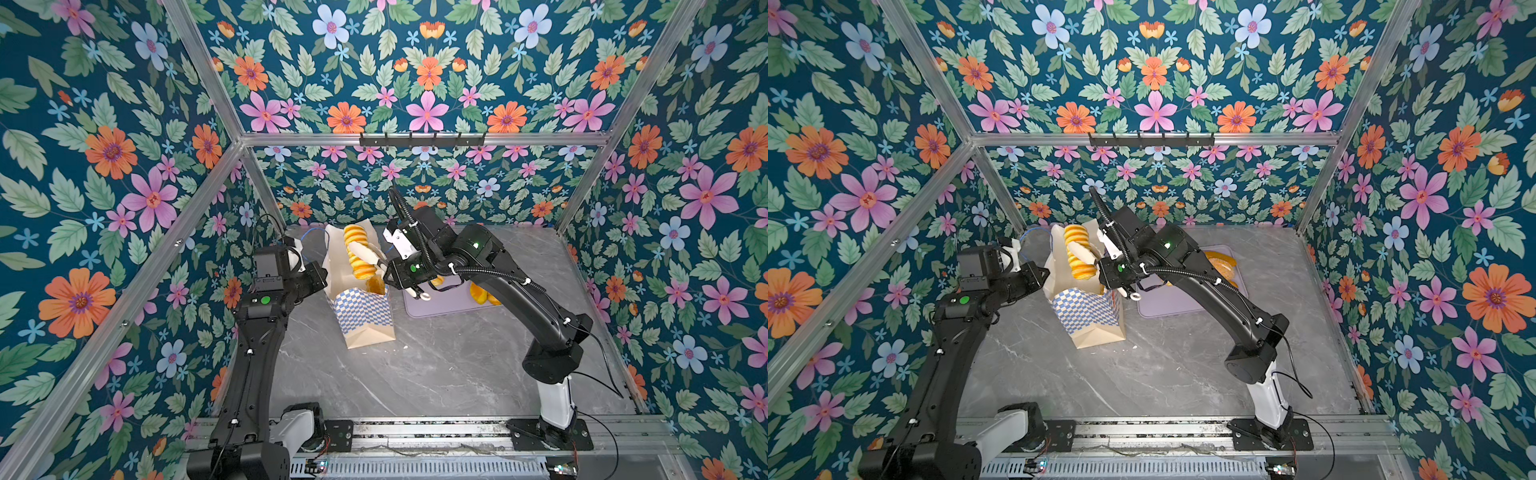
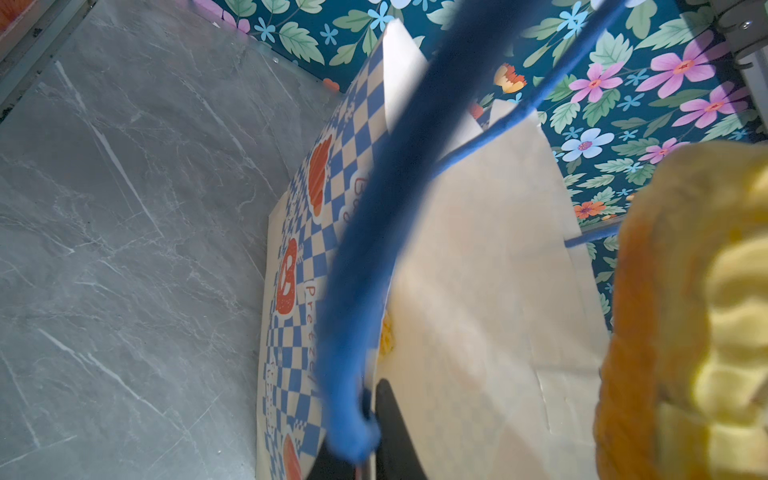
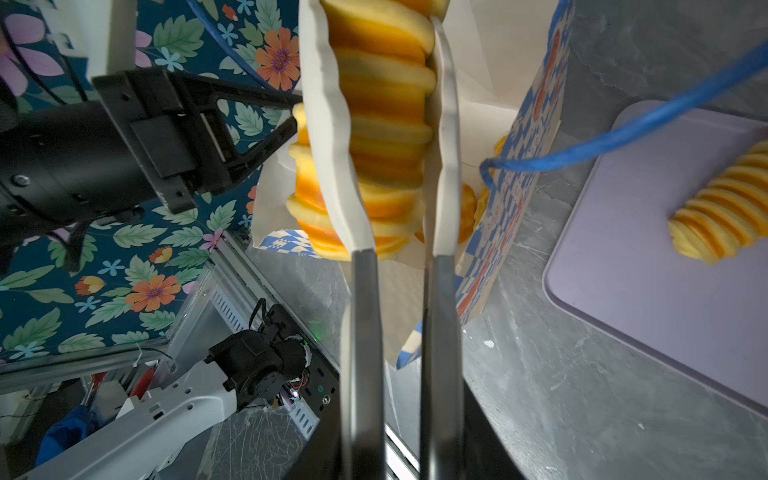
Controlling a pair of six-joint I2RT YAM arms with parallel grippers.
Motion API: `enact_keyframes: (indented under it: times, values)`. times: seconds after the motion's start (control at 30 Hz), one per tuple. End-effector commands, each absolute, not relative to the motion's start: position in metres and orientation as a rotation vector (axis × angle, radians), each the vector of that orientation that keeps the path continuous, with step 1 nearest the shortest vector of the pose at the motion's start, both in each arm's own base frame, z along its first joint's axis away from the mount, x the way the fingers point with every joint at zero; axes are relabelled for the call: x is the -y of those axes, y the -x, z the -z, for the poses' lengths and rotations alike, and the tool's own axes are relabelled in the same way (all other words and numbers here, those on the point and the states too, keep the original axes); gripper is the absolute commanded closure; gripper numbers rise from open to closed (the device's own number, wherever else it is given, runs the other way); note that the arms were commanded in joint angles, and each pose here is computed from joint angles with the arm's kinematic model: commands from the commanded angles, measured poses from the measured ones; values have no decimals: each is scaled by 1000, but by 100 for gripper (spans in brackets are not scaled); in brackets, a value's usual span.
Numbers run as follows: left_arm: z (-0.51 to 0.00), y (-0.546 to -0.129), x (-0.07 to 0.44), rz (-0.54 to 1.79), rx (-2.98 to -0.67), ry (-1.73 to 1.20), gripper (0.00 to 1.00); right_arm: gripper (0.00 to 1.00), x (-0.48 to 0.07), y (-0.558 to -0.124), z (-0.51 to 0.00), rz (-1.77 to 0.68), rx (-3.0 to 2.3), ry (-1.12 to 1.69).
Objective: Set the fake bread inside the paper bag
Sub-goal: 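Swing the held roll with the right gripper over the bag opening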
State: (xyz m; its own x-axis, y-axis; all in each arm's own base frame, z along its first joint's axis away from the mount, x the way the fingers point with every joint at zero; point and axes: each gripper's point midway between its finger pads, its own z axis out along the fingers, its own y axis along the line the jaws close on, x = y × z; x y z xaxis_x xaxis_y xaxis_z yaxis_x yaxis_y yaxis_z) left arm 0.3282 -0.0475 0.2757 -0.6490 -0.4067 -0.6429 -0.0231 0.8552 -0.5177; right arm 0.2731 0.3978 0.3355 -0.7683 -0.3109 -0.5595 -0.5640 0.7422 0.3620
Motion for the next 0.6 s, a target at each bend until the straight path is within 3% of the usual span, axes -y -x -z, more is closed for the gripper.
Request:
enact_keyframes:
  times: [0.0,0.57]
  values:
    - [-276,-328,48,610,-2211,305,87,65,-398,-275,-332,-698,-2469,672]
    - [-277,-328,48,608,-2210,307,88,55,-399,-272,-334,-692,-2461,686]
